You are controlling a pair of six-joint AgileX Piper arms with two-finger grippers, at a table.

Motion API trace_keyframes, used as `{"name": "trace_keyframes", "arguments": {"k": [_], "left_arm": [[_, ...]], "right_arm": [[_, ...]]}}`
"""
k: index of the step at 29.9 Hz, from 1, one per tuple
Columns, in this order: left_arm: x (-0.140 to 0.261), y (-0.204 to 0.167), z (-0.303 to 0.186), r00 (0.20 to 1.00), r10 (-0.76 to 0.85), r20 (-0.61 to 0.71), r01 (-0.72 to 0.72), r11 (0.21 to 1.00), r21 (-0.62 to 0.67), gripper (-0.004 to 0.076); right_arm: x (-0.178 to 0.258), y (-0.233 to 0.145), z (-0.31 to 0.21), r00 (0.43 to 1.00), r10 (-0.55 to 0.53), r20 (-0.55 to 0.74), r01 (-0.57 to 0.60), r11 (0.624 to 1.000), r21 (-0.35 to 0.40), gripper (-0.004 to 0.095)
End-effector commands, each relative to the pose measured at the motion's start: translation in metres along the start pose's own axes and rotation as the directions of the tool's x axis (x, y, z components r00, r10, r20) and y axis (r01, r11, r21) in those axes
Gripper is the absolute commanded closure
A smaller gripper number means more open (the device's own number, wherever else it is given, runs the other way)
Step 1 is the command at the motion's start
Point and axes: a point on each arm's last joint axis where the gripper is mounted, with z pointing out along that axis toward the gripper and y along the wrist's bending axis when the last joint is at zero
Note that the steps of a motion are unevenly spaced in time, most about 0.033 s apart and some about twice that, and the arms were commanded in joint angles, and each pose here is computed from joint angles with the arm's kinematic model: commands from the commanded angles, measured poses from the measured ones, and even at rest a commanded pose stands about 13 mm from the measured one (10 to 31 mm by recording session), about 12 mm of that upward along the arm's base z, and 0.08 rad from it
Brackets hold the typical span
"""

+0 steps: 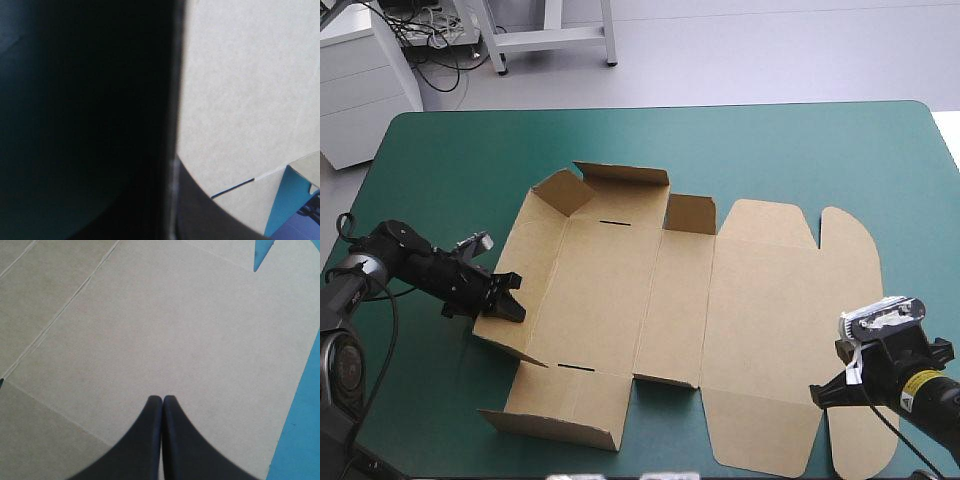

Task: Fold the box

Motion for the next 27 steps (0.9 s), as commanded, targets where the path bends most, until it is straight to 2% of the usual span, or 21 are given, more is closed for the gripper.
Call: {"name": "trace_keyframes", "arguments": {"k": [1, 4, 10, 14, 16, 20, 24, 27], "left_arm": [[0.009, -0.01, -0.008, 0.998, 0.009, -0.067, -0.008, 1.0, 0.016, 0.0756], [0.009, -0.009, -0.01, 0.998, 0.022, -0.066, -0.022, 1.0, -0.004, 0.0756], [-0.01, -0.019, -0.037, 0.992, 0.125, -0.016, -0.126, 0.982, -0.141, 0.0756], [-0.026, -0.043, -0.059, 0.963, 0.271, 0.012, -0.258, 0.93, -0.262, 0.0756], [-0.032, -0.059, -0.066, 0.934, 0.357, -0.004, -0.337, 0.878, -0.339, 0.0756], [-0.04, -0.093, -0.072, 0.849, 0.521, -0.092, -0.492, 0.713, -0.5, 0.0756], [-0.043, -0.134, -0.076, 0.676, 0.695, -0.244, -0.668, 0.439, -0.601, 0.0756], [-0.042, -0.161, -0.079, 0.544, 0.755, -0.366, -0.736, 0.219, -0.641, 0.0756]], "right_arm": [[-0.009, -0.001, -0.005, 0.998, -0.006, 0.067, 0.005, 1.0, 0.009, 0.0931], [-0.008, -0.001, -0.005, 0.999, -0.003, 0.05, 0.002, 1.0, 0.008, 0.0931], [-0.007, -0.001, -0.005, 0.999, -0.003, 0.036, 0.002, 1.0, 0.01, 0.0931], [-0.007, -0.001, -0.005, 0.999, -0.003, 0.036, 0.003, 1.0, 0.01, 0.0931], [-0.006, -0.002, -0.005, 1.0, -0.003, 0.031, 0.003, 1.0, 0.011, 0.0931], [-0.006, -0.002, -0.005, 1.0, -0.003, 0.027, 0.002, 1.0, 0.012, 0.0931], [-0.005, -0.002, -0.005, 1.0, -0.002, 0.022, 0.001, 1.0, 0.011, 0.0931], [-0.005, -0.002, -0.005, 1.0, -0.002, 0.022, 0.001, 1.0, 0.011, 0.0931]]}}
